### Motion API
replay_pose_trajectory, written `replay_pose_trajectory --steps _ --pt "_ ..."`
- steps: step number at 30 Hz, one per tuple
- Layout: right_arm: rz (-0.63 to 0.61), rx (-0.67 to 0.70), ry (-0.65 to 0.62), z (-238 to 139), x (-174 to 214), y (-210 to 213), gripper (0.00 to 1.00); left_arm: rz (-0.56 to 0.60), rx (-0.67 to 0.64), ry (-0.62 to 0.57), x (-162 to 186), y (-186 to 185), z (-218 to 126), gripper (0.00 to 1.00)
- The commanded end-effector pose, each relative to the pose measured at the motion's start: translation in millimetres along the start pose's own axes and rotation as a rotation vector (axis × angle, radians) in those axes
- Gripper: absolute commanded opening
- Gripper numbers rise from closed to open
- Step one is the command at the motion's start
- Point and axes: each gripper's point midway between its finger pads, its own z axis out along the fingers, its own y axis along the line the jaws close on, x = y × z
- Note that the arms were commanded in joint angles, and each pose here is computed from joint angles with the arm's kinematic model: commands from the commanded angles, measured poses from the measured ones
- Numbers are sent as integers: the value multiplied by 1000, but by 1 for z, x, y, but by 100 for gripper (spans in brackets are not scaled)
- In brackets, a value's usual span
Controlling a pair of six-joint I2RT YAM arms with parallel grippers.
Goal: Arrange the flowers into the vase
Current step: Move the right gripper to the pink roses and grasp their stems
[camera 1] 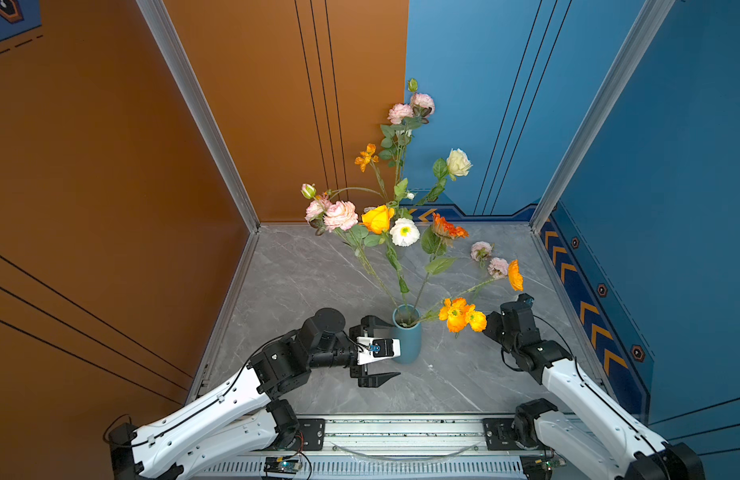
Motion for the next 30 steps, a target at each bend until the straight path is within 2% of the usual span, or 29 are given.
replay_pose_trajectory --steps 1,8,13,20,30 --pt "-8 -150 0 13 -30 42 50 10 -3 5 4 -1 0 98" --pt "29 -150 39 72 -40 44 46 9 -22 13 7 3 -1 98" --pt "43 -143 47 97 -50 43 44 6 -28 18 8 5 -1 98" --pt "48 -151 71 120 -57 47 40 -2 -31 25 11 7 -1 98" --pt "53 -134 127 135 -47 45 33 0 -37 22 10 9 -2 98"
